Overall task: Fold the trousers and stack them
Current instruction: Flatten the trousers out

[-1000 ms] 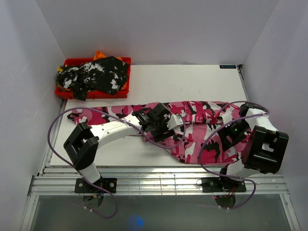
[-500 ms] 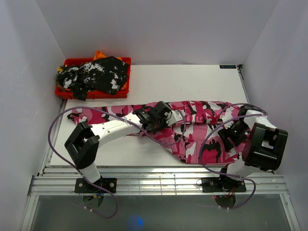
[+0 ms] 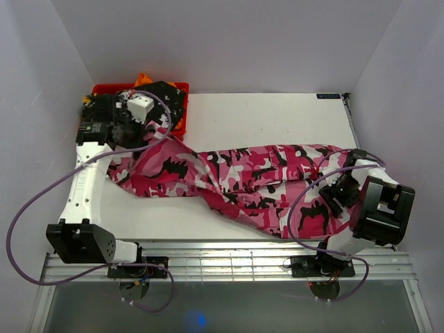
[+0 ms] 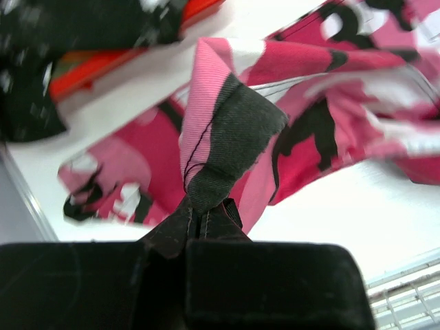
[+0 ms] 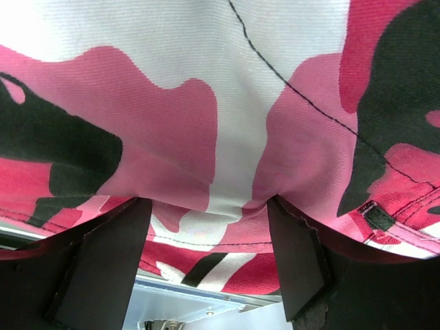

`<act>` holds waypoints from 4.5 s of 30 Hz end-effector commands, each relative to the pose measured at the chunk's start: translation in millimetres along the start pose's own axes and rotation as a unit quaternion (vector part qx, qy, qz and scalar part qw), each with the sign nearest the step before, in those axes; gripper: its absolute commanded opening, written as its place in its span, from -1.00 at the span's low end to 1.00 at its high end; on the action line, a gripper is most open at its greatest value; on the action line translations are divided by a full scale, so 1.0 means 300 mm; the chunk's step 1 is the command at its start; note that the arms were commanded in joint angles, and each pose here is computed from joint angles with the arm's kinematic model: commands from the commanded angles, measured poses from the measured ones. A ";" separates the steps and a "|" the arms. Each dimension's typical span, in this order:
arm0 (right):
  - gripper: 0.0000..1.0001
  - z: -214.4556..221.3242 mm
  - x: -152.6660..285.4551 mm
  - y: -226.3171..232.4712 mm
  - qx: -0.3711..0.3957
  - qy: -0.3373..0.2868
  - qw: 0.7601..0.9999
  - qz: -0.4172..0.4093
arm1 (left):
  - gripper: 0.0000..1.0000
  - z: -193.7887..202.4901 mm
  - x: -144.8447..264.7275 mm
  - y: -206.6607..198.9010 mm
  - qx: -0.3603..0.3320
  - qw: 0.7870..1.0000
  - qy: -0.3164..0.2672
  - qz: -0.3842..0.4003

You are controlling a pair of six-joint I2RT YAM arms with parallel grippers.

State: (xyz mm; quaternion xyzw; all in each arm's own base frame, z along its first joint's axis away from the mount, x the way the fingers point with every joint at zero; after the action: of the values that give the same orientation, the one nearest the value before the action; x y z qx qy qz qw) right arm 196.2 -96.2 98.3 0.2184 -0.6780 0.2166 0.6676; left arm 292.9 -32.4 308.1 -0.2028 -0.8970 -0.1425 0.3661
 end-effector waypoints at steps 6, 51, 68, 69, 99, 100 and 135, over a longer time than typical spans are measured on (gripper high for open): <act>0.50 0.003 -0.031 -0.032 0.020 0.000 0.999 0.027 | -1.00 0.202 0.192 0.176 0.087 0.996 0.029 0.001; 0.61 0.063 0.234 -0.094 0.024 -0.066 0.997 0.036 | 0.86 0.464 0.137 0.459 0.100 0.993 0.039 -0.052; 0.66 0.305 0.177 -0.158 -0.073 -0.052 0.995 0.036 | 0.81 0.406 -0.176 0.119 0.072 0.990 0.038 0.114; 0.66 0.300 0.145 -0.155 -0.096 -0.051 0.994 0.014 | 0.81 0.403 -0.185 0.121 0.084 0.989 0.040 0.116; 0.82 -0.093 0.320 -0.003 -0.045 -0.111 0.993 0.017 | 0.79 0.407 -0.190 0.131 0.112 0.986 0.065 0.103; 0.80 -0.069 0.324 -0.009 -0.032 -0.104 0.994 0.025 | 0.79 0.409 -0.192 0.126 0.112 0.986 0.066 0.105; -0.84 -0.241 0.150 0.024 -0.063 -0.124 0.987 -0.086 | 0.68 0.076 -0.399 -0.482 -0.067 0.946 -0.010 0.316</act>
State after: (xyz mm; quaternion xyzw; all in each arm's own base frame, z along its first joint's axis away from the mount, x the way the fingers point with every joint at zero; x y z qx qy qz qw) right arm 242.5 -70.9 157.4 0.2686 -0.7684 0.1026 0.5718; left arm 289.5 -176.7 214.7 -0.5215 -0.7842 -0.1088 0.3182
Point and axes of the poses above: each gripper's point midway between its finger pads, its own x axis back along the fingers, its own y axis along the line the jaws close on, z = x × y, the point moved 8 cm from there along x, back along the fingers
